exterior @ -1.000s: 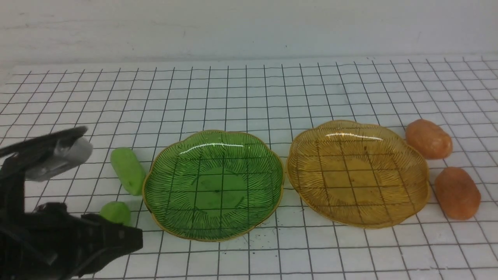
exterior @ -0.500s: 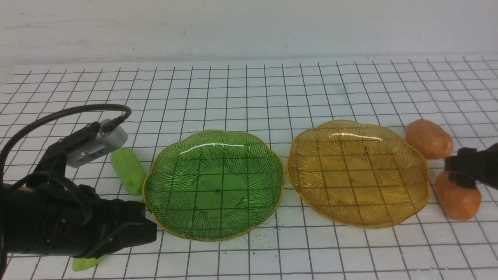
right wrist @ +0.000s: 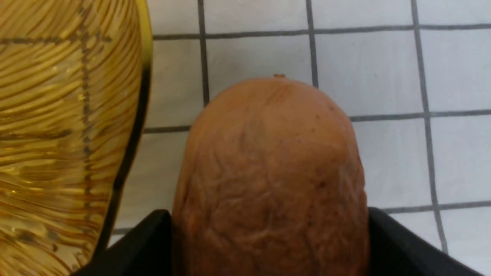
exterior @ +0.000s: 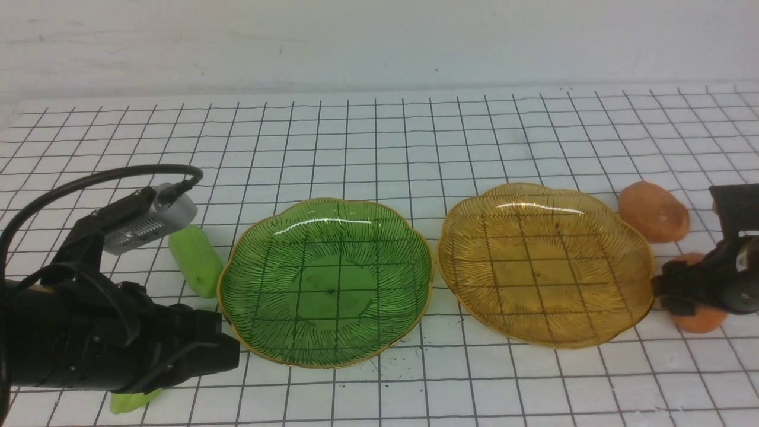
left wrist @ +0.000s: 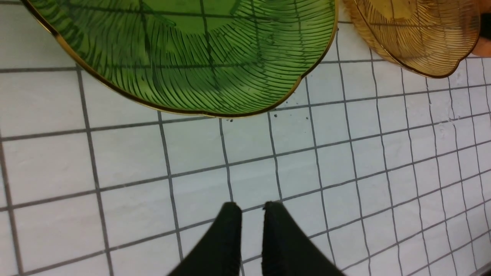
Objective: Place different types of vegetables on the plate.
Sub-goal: 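Put the potato onto the plate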
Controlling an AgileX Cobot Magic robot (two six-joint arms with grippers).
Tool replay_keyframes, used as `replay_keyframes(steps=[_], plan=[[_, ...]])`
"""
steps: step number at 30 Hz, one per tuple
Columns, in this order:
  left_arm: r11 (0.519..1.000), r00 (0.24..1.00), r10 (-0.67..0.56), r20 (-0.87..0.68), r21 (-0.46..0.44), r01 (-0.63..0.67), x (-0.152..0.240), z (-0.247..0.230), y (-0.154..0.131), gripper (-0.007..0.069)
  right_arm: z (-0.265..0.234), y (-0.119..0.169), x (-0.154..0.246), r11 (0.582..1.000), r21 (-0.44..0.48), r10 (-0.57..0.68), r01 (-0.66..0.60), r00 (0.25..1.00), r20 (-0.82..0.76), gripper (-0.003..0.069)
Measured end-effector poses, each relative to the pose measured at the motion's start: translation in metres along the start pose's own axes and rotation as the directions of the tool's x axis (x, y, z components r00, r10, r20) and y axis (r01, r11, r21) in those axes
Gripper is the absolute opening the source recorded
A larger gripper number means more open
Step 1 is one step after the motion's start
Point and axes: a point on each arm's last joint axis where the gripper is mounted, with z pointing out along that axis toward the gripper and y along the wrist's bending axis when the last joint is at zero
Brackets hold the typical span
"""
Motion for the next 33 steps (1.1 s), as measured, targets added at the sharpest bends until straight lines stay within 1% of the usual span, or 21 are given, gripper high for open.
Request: replay_keyframes(steps=[3, 5, 8, 9, 11, 12, 13, 15, 17, 19, 22, 23, 24, 25, 28, 30, 33], plan=[[1.000, 1.000, 0.000, 0.000, 0.000, 0.000, 0.000, 0.000, 0.000, 0.0069, 0.000, 0.000, -0.002, 1.000, 0.005, -0.007, 0.007, 1.000, -0.002, 0.0540], [1.000, 1.000, 0.004, 0.000, 0.000, -0.004, 0.000, 0.000, 0.000, 0.0069, -0.001, -0.001, -0.003, 1.000, 0.014, -0.014, 0.014, 1.000, -0.013, 0.0538], [1.000, 1.000, 0.004, 0.000, 0.000, -0.004, 0.000, 0.000, 0.000, 0.0069, -0.003, -0.005, -0.005, 0.998, 0.046, -0.032, 0.035, 0.998, -0.060, 0.0538], [1.000, 1.000, 0.005, 0.000, 0.000, -0.005, 0.000, 0.000, 0.000, 0.0069, -0.006, -0.008, -0.006, 0.996, 0.074, -0.042, 0.050, 0.994, -0.105, 0.0538], [1.000, 1.000, 0.006, 0.000, 0.000, -0.006, 0.000, 0.000, 0.000, 0.0069, -0.015, -0.013, -0.016, 0.992, 0.113, -0.037, 0.053, 0.990, -0.139, 0.0538], [1.000, 1.000, 0.006, 0.000, 0.000, -0.006, 0.000, 0.000, 0.000, 0.0069, -0.014, -0.013, -0.016, 0.992, 0.113, -0.037, 0.053, 0.990, -0.139, 0.0538], [1.000, 1.000, 0.006, 0.000, 0.000, -0.006, 0.000, 0.000, 0.000, 0.0069, -0.025, -0.016, -0.026, 0.990, 0.136, -0.024, 0.043, 0.990, -0.141, 0.0538], [1.000, 1.000, 0.007, 0.000, 0.000, -0.007, 0.000, 0.000, 0.000, 0.0069, -0.049, -0.019, -0.046, 0.989, 0.147, 0.019, -0.005, 0.996, -0.093, 0.0538], [1.000, 1.000, 0.007, 0.000, 0.000, -0.007, 0.000, 0.000, 0.000, 0.0069, -0.066, -0.017, -0.060, 0.991, 0.113, 0.078, -0.073, 0.996, -0.038, 0.0538], [1.000, 1.000, 0.007, 0.000, 0.000, -0.007, 0.000, 0.000, 0.000, 0.0069, -0.076, -0.010, -0.071, 0.990, 0.042, 0.137, -0.137, 0.991, -0.002, 0.0538], [1.000, 1.000, 0.007, 0.000, 0.000, -0.007, 0.000, 0.000, 0.000, 0.0069, -0.078, 0.007, -0.077, 0.987, -0.063, 0.148, -0.146, 0.989, 0.019, 0.0538], [1.000, 1.000, 0.007, 0.001, 0.000, -0.007, 0.000, 0.000, 0.000, 0.0069, -0.077, 0.015, -0.078, 0.988, -0.098, 0.120, -0.117, 0.992, 0.030, 0.0538], [1.000, 1.000, 0.007, 0.001, 0.000, -0.007, 0.000, 0.000, 0.000, 0.0069, -0.077, 0.017, -0.078, 0.987, -0.106, 0.124, -0.120, 0.992, 0.028, 0.0538], [1.000, 1.000, 0.007, 0.001, 0.000, -0.007, 0.000, 0.000, 0.000, 0.0069, -0.073, 0.032, -0.079, 0.986, -0.158, 0.060, -0.053, 0.997, 0.043, 0.0538], [1.000, 1.000, 0.007, 0.001, 0.000, -0.007, 0.000, 0.000, 0.000, 0.0069, -0.059, 0.065, -0.080, 0.970, -0.231, -0.055, 0.072, 0.995, 0.079, 0.0538], [1.000, 1.000, 0.007, 0.002, -0.001, -0.007, 0.000, 0.000, 0.000, 0.0069, -0.046, 0.077, -0.078, 0.963, -0.244, -0.098, 0.116, 0.992, 0.084, 0.0538], [1.000, 1.000, 0.007, 0.002, -0.001, -0.007, 0.000, 0.000, 0.000, 0.0078, -0.029, 0.086, -0.075, 0.959, -0.248, -0.121, 0.135, 0.990, 0.070, 0.0538]])
